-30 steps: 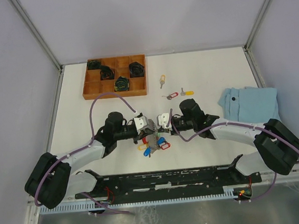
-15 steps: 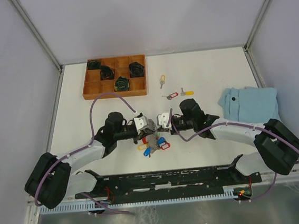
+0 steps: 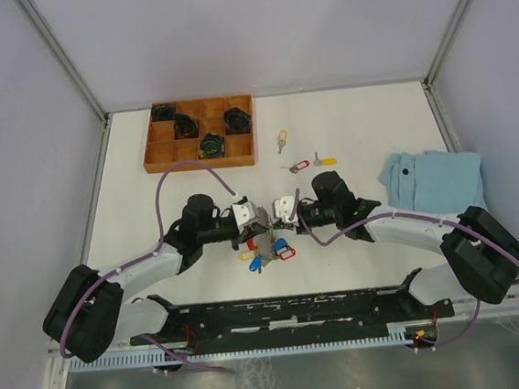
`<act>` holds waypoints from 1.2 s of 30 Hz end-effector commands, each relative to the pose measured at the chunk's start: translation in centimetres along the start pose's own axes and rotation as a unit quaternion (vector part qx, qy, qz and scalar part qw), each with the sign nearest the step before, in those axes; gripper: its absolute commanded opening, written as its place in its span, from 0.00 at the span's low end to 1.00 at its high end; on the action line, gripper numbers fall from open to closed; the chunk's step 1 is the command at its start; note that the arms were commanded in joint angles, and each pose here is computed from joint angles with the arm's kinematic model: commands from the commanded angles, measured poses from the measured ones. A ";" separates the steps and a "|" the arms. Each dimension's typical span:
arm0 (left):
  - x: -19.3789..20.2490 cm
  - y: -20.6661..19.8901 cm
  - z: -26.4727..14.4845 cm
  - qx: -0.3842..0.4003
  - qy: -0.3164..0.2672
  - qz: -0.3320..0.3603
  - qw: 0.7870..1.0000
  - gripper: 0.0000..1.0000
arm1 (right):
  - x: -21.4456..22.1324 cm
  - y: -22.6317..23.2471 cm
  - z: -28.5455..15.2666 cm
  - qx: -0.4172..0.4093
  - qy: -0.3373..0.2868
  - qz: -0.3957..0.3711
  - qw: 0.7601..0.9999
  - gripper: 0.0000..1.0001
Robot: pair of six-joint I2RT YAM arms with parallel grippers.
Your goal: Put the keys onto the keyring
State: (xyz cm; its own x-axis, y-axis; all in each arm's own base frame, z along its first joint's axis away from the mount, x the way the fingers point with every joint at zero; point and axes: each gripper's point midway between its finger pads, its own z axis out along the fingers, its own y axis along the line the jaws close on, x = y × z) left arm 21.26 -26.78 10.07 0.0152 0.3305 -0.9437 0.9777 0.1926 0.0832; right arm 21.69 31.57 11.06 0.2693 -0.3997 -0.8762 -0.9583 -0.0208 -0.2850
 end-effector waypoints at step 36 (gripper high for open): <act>-2.1 -0.7 0.4 0.037 -0.040 0.038 0.998 0.03 | -3.1 -0.5 1.2 -0.015 -0.036 -0.066 0.997 0.01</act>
State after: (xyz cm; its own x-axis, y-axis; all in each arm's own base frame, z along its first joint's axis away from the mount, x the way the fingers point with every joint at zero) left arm 20.83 -26.84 9.82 0.0049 0.3304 -0.9438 0.9827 0.1731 0.0657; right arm 21.28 31.95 10.87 0.3299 -0.3995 -0.8553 -0.9414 -0.0719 -0.3295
